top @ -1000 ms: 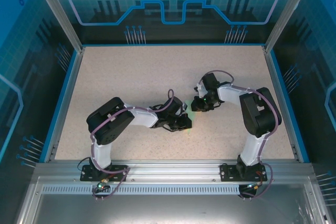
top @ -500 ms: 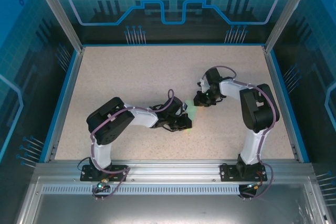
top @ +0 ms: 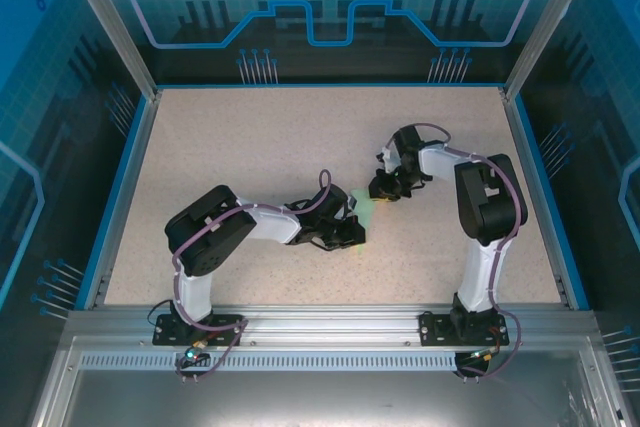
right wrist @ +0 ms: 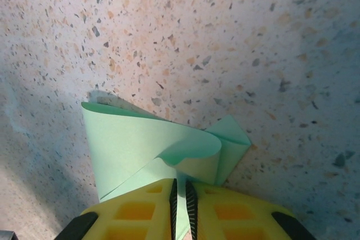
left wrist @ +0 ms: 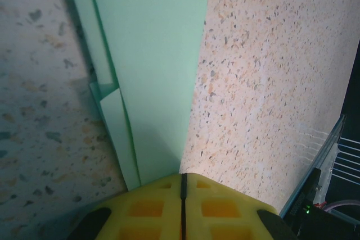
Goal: Fold a paper plane with a square sheet of paper (fold left side to right side)
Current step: Fold the wing for the fifth time at the center of the table.
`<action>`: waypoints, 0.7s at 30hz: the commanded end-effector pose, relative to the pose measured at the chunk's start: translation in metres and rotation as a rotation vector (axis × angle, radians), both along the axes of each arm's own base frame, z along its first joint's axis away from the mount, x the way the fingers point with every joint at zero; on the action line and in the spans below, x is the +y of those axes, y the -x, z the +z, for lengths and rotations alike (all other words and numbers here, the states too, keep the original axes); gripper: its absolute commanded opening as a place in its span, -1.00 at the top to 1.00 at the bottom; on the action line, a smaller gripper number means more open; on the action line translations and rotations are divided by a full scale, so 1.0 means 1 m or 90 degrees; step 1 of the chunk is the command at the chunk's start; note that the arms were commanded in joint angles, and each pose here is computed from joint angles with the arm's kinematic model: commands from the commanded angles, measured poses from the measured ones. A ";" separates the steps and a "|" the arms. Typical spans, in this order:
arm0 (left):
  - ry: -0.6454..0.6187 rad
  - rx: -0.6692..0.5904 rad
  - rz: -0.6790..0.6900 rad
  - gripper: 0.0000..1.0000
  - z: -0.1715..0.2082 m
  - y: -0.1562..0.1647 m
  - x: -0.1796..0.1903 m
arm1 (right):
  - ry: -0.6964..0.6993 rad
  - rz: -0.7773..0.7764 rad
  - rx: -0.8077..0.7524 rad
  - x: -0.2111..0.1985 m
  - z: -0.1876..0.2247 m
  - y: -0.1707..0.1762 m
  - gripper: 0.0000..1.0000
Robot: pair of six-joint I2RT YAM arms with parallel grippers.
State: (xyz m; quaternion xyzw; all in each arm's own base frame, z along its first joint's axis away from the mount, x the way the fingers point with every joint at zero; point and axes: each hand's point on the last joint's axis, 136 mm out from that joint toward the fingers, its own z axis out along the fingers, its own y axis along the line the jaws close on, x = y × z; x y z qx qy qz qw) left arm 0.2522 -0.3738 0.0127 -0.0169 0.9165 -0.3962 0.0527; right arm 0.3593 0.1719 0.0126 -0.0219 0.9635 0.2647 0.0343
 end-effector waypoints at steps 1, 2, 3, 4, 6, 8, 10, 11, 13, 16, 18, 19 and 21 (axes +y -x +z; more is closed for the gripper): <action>-0.152 0.109 0.012 0.84 -0.061 0.042 0.049 | 0.013 -0.048 -0.066 -0.024 -0.002 -0.044 0.65; -0.152 0.110 0.013 0.84 -0.061 0.042 0.050 | 0.008 -0.050 -0.064 -0.024 -0.002 -0.045 0.65; -0.151 0.109 0.013 0.85 -0.060 0.042 0.049 | 0.004 -0.053 -0.060 -0.024 -0.002 -0.047 0.65; -0.151 0.109 0.013 0.84 -0.060 0.042 0.049 | 0.000 -0.056 -0.057 -0.025 -0.002 -0.048 0.65; -0.151 0.109 0.013 0.84 -0.060 0.042 0.050 | -0.009 -0.063 -0.050 -0.025 -0.002 -0.052 0.64; -0.150 0.108 0.013 0.84 -0.060 0.042 0.049 | -0.016 -0.070 -0.045 -0.026 -0.001 -0.055 0.65; -0.151 0.108 0.013 0.85 -0.060 0.042 0.050 | -0.022 -0.074 -0.044 -0.027 -0.001 -0.058 0.65; -0.151 0.108 0.013 0.84 -0.060 0.042 0.050 | -0.026 -0.075 -0.042 -0.027 -0.001 -0.059 0.65; -0.149 0.107 0.013 0.84 -0.059 0.042 0.049 | -0.030 -0.079 -0.040 -0.027 -0.001 -0.061 0.64; -0.147 0.105 0.013 0.84 -0.058 0.042 0.049 | -0.031 -0.080 -0.064 -0.031 0.012 -0.066 0.64; -0.144 0.103 0.013 0.85 -0.057 0.041 0.048 | -0.030 -0.079 -0.091 -0.032 0.028 -0.066 0.64; -0.142 0.102 0.013 0.84 -0.056 0.040 0.047 | -0.033 -0.076 -0.101 -0.032 0.035 -0.064 0.64; -0.139 0.099 0.012 0.84 -0.055 0.039 0.046 | -0.050 -0.069 -0.122 -0.029 0.051 -0.055 0.63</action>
